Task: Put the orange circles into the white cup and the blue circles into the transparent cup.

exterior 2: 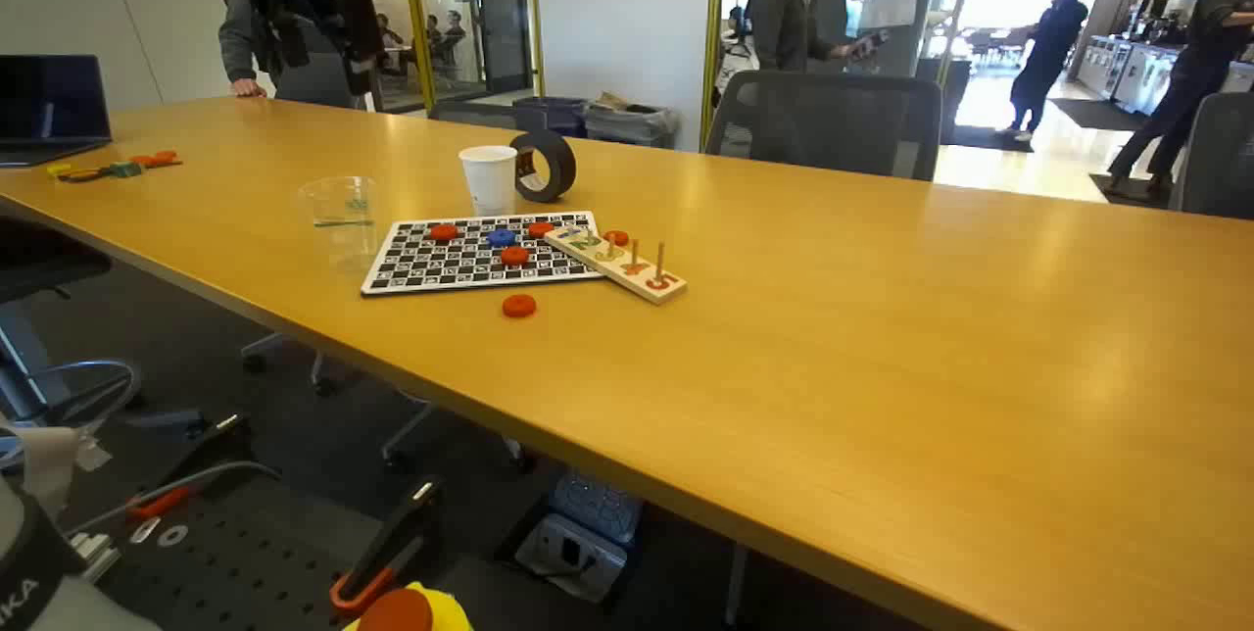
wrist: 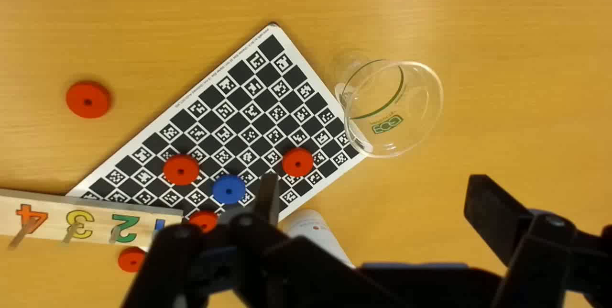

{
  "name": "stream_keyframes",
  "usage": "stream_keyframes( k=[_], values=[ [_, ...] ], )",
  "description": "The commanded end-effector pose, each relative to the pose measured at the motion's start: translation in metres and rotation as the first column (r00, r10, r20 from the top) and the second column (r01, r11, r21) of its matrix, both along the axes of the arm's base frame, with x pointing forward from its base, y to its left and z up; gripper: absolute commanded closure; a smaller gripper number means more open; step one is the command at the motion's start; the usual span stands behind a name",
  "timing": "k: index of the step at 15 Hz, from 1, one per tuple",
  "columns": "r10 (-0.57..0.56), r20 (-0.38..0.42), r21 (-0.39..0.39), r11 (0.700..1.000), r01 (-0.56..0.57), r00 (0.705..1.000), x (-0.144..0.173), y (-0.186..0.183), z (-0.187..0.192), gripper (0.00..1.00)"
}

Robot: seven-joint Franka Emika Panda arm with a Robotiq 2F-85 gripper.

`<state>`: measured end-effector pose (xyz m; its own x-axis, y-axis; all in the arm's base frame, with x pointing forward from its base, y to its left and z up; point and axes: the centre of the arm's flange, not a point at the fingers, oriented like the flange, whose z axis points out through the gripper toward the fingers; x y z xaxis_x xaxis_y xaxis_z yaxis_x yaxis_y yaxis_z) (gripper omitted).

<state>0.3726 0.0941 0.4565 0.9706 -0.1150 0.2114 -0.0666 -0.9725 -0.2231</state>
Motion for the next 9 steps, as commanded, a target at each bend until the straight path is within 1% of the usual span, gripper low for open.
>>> stream_keyframes(
  k=[1,4,9],
  values=[
    [0.000,0.008,0.002,1.000,0.000,1.000,0.0012,0.0004,0.0038,0.00],
    [0.001,0.025,0.005,1.000,-0.001,1.000,0.0025,0.0010,0.0117,0.00],
    [0.001,0.025,0.005,1.000,-0.001,1.000,0.0025,0.0010,0.0118,0.00]
  ],
)
